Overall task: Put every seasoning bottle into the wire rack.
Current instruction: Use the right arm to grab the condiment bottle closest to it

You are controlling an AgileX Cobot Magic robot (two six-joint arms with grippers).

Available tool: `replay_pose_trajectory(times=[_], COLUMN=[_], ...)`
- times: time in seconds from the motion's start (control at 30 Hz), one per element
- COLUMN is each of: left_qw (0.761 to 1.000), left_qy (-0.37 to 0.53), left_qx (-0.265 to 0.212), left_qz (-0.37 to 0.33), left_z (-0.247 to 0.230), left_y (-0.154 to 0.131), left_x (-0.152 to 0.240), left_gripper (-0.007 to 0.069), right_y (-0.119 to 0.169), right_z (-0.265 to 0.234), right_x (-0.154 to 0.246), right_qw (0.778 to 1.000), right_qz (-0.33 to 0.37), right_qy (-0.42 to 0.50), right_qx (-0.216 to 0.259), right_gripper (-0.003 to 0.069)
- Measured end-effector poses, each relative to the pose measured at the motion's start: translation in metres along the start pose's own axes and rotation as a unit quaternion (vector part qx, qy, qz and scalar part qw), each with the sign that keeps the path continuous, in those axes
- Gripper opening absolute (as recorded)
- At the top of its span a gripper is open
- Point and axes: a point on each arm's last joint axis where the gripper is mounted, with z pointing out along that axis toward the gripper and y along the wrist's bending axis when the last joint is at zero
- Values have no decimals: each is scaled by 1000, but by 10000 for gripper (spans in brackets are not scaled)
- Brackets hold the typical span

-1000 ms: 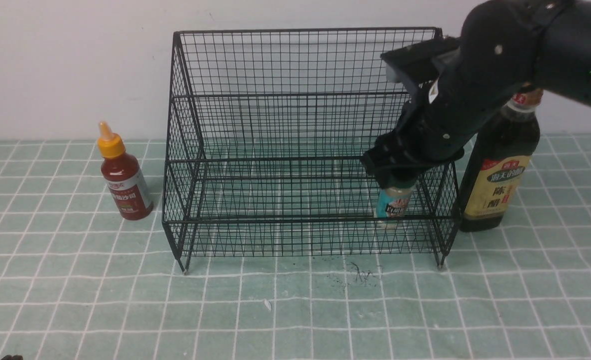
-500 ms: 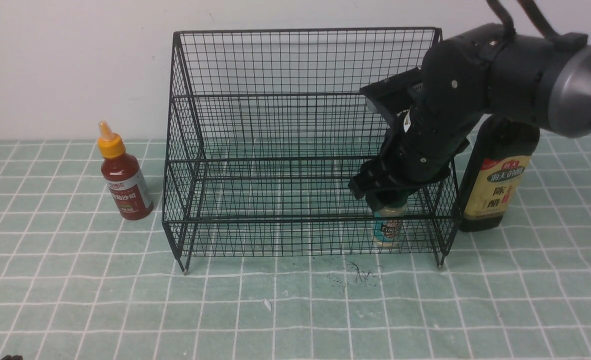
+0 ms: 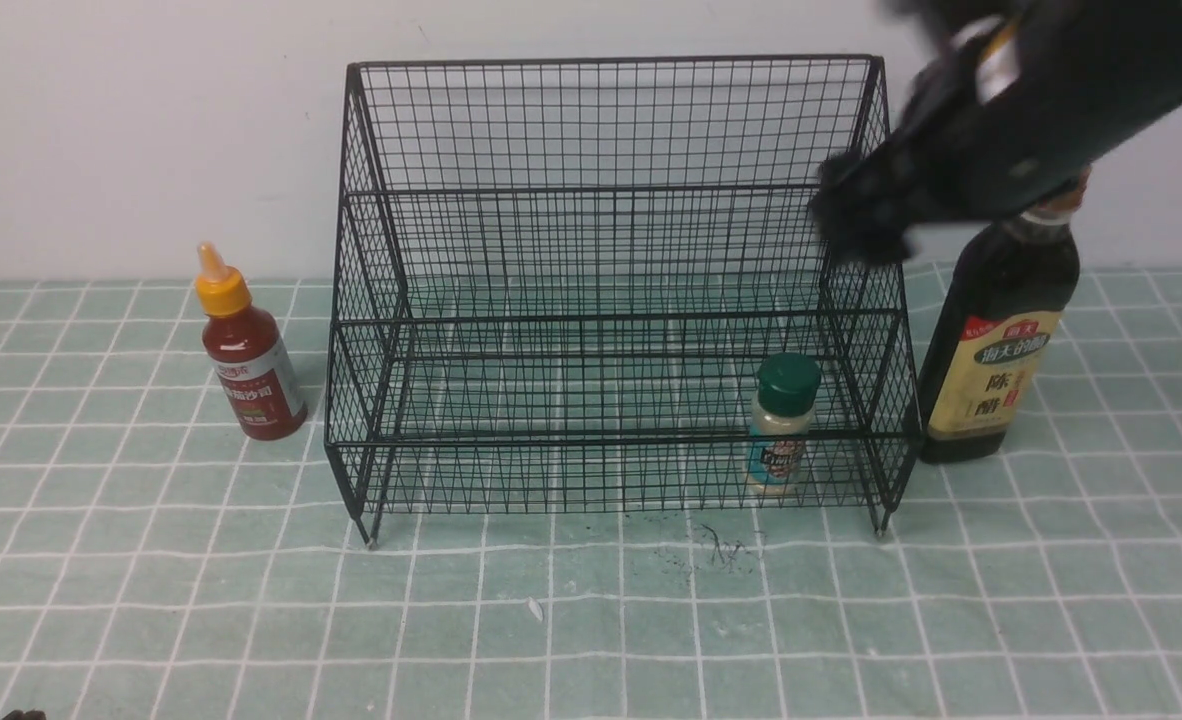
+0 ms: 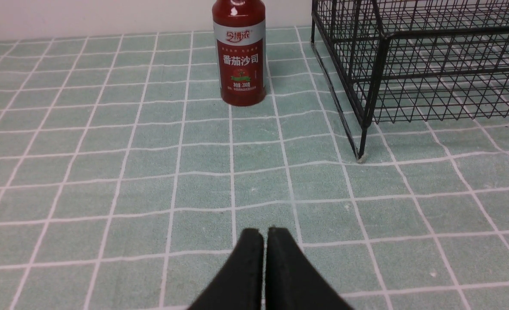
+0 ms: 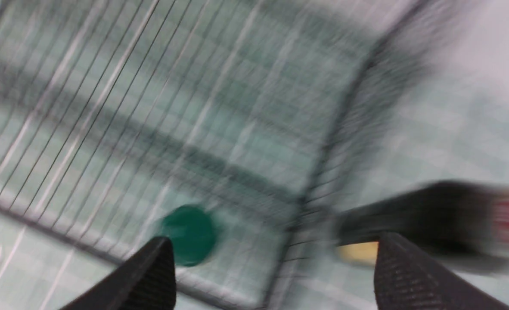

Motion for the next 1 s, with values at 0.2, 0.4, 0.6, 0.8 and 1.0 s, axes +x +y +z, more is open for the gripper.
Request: replay_pose_trajectory(times=[0.2, 0.4, 0.6, 0.8, 1.0], left_qw=[1000, 1000, 1000, 1000, 1000], left_qy=[0, 1, 1, 1, 1], left_qx=[0, 0, 0, 0, 0], left_qz=[0, 0, 0, 0, 0], left_z=[0, 0, 0, 0, 0], left_y=[0, 0, 0, 0, 0], left_x=[0, 0, 0, 0, 0], left_gripper=[-6, -6, -6, -6, -6], right_y=[-63, -88, -95, -94, -93], right_z=[-16, 30, 68, 98, 86], right_x=[2, 5, 3, 11, 13], right_qw=[995, 992, 992, 991, 993], right_qz=[80, 125, 127, 123, 103], right_qy=[-16, 18, 15, 53, 62], right_qx=[58, 22, 22, 19, 18], right_gripper=[564, 564, 564, 497, 335])
